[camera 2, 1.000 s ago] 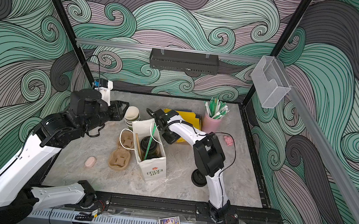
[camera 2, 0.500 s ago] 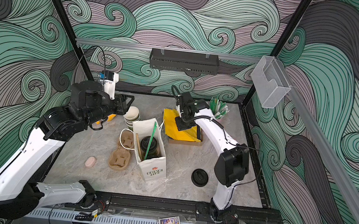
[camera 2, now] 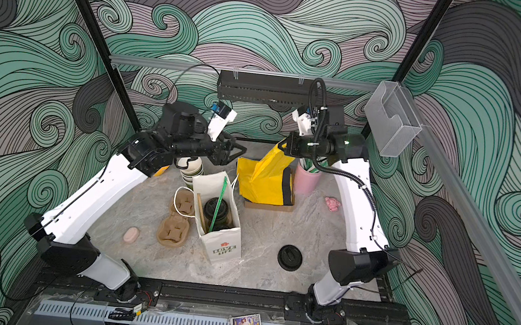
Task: Pack the takeout coffee
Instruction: 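Lift the yellow napkin with the right gripper toward the left gripper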
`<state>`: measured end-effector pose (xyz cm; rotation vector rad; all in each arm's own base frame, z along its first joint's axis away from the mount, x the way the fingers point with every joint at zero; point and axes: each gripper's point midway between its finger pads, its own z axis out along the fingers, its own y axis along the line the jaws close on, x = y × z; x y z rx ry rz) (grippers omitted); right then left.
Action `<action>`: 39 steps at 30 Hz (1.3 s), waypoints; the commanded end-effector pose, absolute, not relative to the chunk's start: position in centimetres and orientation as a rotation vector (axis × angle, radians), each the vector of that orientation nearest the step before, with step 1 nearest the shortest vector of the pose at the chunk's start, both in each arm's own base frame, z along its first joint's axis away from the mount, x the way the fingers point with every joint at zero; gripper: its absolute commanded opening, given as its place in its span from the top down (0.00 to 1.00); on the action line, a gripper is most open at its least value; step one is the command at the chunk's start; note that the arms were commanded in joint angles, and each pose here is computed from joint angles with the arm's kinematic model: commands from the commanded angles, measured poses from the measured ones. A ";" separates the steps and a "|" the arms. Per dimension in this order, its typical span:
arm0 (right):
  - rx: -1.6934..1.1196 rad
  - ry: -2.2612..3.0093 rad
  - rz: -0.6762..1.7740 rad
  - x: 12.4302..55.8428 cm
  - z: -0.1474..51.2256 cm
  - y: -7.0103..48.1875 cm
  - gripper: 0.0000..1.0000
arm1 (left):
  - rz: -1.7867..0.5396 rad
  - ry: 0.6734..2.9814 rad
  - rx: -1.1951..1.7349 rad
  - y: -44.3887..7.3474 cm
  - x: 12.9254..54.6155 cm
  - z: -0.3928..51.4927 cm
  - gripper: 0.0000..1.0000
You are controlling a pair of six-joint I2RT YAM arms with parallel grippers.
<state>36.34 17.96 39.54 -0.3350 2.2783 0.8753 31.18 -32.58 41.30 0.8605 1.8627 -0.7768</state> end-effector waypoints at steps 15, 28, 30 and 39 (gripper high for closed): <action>-0.355 2.004 1.140 29.3 51.3 19.1 1.00 | -0.542 1.753 0.923 -35.2 33.1 42.0 0.23; -0.305 2.024 1.051 29.2 52.0 18.3 1.00 | -0.877 1.616 1.004 -38.6 29.5 45.8 0.96; -0.281 2.048 0.969 29.0 51.8 17.2 0.60 | -0.953 1.664 0.949 -38.4 28.9 46.5 1.00; -0.534 1.956 0.692 22.2 51.6 14.0 0.14 | -1.384 2.228 0.439 -35.4 28.0 44.6 1.00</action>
